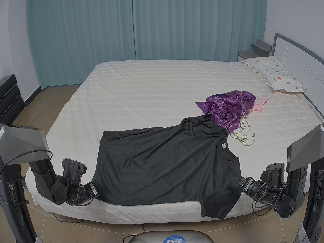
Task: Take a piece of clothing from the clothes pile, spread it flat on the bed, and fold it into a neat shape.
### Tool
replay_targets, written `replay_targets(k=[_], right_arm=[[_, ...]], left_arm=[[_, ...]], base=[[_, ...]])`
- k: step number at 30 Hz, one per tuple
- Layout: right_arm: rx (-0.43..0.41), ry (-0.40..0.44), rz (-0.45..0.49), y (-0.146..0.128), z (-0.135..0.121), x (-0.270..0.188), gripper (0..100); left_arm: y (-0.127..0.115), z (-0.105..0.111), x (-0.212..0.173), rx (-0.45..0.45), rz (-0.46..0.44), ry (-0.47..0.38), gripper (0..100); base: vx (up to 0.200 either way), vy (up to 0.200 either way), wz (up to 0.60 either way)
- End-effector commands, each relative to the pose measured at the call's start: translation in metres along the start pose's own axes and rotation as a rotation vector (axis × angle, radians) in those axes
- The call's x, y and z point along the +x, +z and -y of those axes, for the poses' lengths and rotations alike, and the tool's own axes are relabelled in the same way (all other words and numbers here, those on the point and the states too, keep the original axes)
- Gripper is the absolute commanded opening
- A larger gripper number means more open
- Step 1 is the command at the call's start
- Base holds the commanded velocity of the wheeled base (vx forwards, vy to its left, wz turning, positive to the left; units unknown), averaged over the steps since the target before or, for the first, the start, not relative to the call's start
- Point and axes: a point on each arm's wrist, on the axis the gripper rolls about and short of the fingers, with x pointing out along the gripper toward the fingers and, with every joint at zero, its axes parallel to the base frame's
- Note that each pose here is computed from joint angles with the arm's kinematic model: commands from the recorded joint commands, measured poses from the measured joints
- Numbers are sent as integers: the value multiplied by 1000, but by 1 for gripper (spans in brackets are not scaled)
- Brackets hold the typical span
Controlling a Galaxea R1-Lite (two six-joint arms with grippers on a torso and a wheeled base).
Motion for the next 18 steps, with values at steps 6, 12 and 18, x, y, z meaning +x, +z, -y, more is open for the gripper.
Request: replay_targets(k=[6, 12, 18], right_arm=[[0, -1, -9, 6, 9, -3, 100], [-83, 32, -70, 8, 18, -5, 100], [-197, 54, -104, 6, 25, 7, 100]], left_arm=[[-7, -7, -6, 1, -19, 24, 0], [-4, -7, -9, -6, -12, 23, 0], [-1, -6, -10, -18, -8, 3, 0]], base=[[0, 0, 0], [0, 0, 0], [0, 0, 0]])
